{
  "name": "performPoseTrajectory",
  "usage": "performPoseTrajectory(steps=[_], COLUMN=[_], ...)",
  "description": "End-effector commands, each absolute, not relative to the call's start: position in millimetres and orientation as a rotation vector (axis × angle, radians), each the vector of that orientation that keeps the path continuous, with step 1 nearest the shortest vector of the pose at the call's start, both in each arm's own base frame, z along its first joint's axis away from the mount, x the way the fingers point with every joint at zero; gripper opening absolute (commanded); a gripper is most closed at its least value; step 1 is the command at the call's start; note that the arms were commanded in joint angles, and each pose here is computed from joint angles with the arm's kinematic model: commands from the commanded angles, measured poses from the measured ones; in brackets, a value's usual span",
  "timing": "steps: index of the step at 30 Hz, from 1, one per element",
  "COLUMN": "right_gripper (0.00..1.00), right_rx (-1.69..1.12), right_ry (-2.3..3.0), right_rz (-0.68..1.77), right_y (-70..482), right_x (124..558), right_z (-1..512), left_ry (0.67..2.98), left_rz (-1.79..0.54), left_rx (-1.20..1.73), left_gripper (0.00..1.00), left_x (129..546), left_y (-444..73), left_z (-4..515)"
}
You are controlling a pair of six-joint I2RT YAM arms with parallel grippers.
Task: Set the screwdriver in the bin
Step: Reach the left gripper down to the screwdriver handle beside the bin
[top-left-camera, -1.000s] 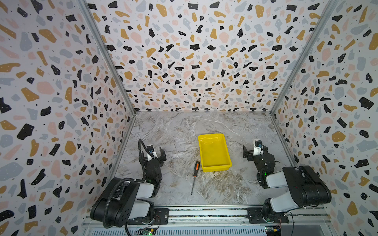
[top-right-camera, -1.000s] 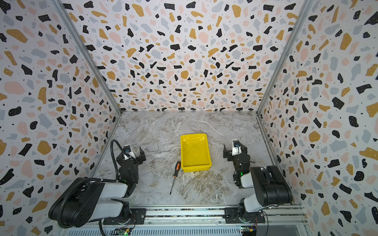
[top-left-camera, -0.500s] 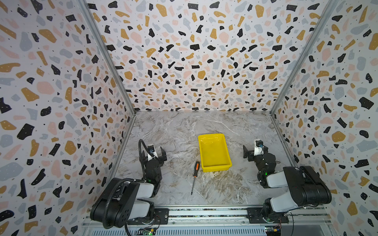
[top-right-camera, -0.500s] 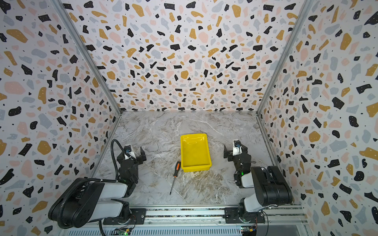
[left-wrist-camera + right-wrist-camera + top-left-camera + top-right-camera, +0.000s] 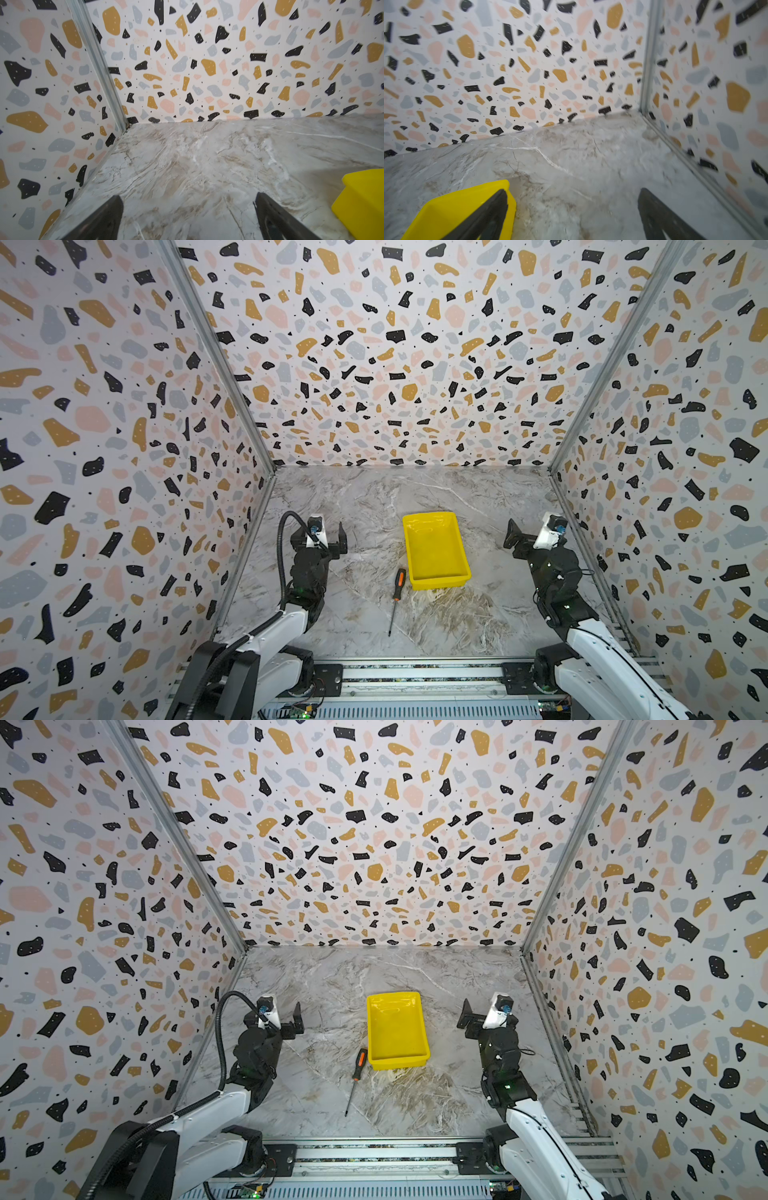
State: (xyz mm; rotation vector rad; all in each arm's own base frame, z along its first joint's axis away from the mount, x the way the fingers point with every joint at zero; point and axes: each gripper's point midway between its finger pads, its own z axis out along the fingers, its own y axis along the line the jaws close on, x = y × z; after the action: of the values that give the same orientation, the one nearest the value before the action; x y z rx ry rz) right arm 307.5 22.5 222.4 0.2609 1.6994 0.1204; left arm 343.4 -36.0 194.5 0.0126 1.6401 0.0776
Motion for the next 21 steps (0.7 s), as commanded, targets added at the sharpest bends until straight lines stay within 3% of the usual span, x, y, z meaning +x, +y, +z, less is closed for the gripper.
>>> performPoseTrajectory(steps=[1, 8, 13, 15, 19, 21], right_gripper=[0.99, 0.99, 0.99, 0.99, 0.99, 0.99], right_rx=[0.545, 0.550, 0.488, 0.490, 0.486, 0.474], right_ry=[1.970, 1.949, 1.954, 1.962, 1.994, 1.996], right_rz=[0.072, 0.155, 0.223, 0.213, 0.230, 0.238], right_y=[-7.5, -3.7, 9.9, 10.5, 15.3, 18.0], right_x=[269.1, 267.2, 270.2, 270.5, 271.0, 271.6], right_z=[129.9, 117.7, 115.5, 114.4, 109.1, 109.4], left_ry=[1.665, 1.858, 1.931, 1.920, 1.924, 1.910], left_rz=[-0.008, -0.430, -0.137, -0.129, -0.408, -0.584], left_rx=[-0.057, -0.211, -0.659, -0.757, -0.697, -0.647], left_gripper=[1.00, 1.00, 1.00, 1.00, 1.00, 0.92], left_x=[333.9, 308.2, 290.3, 285.6, 294.5, 296.5], left_y=[-38.1, -71.2, -3.2, 5.5, -29.9, -53.8], left_z=[202.6, 197.0, 164.1, 161.7, 168.6, 167.9])
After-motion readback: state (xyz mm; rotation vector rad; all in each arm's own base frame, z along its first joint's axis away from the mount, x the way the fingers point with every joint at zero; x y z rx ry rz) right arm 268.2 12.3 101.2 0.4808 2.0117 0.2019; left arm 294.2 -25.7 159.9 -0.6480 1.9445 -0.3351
